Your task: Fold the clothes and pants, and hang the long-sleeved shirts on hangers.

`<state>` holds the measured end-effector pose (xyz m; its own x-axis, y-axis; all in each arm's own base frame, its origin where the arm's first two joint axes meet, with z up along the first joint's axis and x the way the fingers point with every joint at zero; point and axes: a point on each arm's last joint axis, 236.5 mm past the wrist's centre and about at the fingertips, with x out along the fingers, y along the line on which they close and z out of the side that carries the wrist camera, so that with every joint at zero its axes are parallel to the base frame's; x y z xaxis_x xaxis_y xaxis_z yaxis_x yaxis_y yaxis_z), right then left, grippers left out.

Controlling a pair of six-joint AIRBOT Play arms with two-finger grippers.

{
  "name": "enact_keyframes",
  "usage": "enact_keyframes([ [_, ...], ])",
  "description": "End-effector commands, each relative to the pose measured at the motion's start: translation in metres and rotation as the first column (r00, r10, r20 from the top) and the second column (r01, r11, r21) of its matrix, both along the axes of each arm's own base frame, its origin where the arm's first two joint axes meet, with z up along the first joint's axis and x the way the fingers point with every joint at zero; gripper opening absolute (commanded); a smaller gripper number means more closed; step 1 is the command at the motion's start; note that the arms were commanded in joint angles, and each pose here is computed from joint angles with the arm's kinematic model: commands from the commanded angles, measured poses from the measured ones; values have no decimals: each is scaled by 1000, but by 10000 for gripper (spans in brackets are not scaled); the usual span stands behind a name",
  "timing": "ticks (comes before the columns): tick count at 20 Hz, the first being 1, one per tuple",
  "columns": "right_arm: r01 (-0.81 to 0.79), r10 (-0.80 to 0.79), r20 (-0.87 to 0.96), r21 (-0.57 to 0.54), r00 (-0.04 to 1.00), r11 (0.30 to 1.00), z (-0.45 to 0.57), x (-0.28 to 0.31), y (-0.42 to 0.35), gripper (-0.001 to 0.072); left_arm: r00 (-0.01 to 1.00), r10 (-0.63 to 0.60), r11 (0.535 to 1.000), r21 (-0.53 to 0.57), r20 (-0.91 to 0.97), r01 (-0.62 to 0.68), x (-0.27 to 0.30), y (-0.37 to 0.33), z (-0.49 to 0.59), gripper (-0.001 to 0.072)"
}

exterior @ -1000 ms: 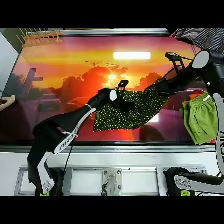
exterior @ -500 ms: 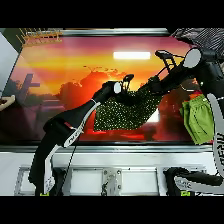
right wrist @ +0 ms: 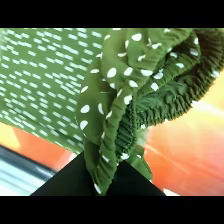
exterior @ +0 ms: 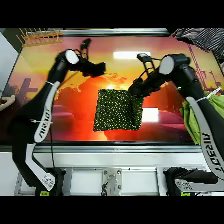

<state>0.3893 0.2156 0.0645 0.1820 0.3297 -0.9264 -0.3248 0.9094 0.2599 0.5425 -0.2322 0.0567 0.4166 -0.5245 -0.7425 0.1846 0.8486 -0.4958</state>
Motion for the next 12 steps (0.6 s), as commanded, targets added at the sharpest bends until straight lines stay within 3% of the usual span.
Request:
enact_keyframes([
  [1,-3,2,12,78,1000,997,-28,1,76,11,991,115,993,-10,64,-114,11,77,51,2],
  [4,-38,32,33,199,999,979,-57,-2,153,48,980,173,985,-14,96,-173,8,116,79,2],
  [5,-32,22,41,258,999,966,-63,-2,178,289,979,181,983,-13,97,-181,6,123,84,2],
  [6,-17,5,36,332,999,943,-64,-3,202,587,978,185,983,-13,100,-185,5,127,88,2],
  [7,-22,8,36,400,999,916,-59,-6,221,669,978,183,983,-12,102,-183,2,127,91,2],
  [9,-75,46,71,484,996,872,-38,-9,237,669,973,198,980,17,115,-201,-3,134,89,1],
  [12,-169,127,134,384,983,908,-29,-3,190,669,978,191,974,104,81,-199,-30,138,62,2],
])
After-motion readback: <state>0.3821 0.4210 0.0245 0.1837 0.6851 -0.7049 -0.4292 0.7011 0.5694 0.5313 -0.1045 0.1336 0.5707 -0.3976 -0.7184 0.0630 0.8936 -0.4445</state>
